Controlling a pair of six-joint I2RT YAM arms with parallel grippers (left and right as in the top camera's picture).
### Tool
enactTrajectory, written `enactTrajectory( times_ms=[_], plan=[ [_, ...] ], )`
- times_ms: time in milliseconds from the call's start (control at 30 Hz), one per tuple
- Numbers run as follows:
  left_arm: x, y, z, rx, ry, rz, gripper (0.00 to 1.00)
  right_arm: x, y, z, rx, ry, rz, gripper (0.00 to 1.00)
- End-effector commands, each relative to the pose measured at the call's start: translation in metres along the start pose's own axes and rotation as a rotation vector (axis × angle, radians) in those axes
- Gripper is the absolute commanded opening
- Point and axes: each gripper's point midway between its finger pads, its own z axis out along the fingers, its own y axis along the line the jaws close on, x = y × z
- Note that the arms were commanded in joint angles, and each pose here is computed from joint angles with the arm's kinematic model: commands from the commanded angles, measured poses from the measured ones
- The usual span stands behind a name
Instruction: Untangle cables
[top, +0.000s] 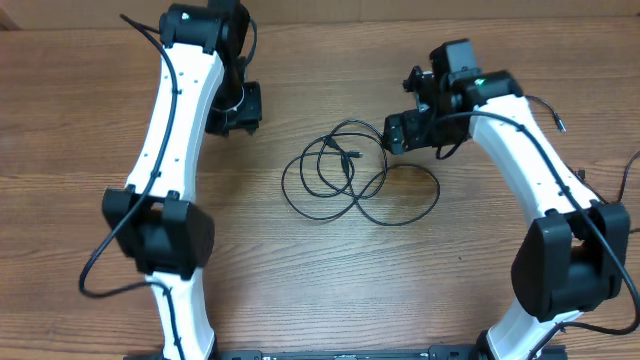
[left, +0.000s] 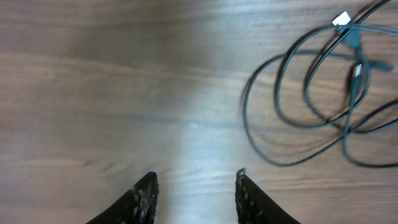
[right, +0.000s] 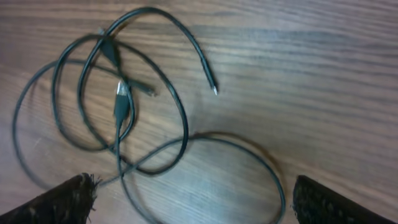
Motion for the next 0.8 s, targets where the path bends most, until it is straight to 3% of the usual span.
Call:
enactTrajectory(
  times_ms=[0,200,433,767],
  plan=[
    [0.023,0.022,-0.034,-0.073,-0.085,-0.073,0.42,0.004,0.002,0.015,0.031,-0.008,0.010,0.99],
    [0.059,0.050,-0.038,-0.148,-0.129,-0.168,0.42,0.003,0.016,0.042,0.013,-0.063,-0.038,0.96],
    [0.053,0.046,-0.023,-0.082,-0.259,-0.179,0.46,0.007,0.033,0.070,-0.007,-0.128,-0.088,0.93],
    [0.052,0.042,0.010,-0.068,-0.239,-0.169,0.55,0.013,0.030,0.093,-0.025,-0.203,-0.011,0.91]
  ],
)
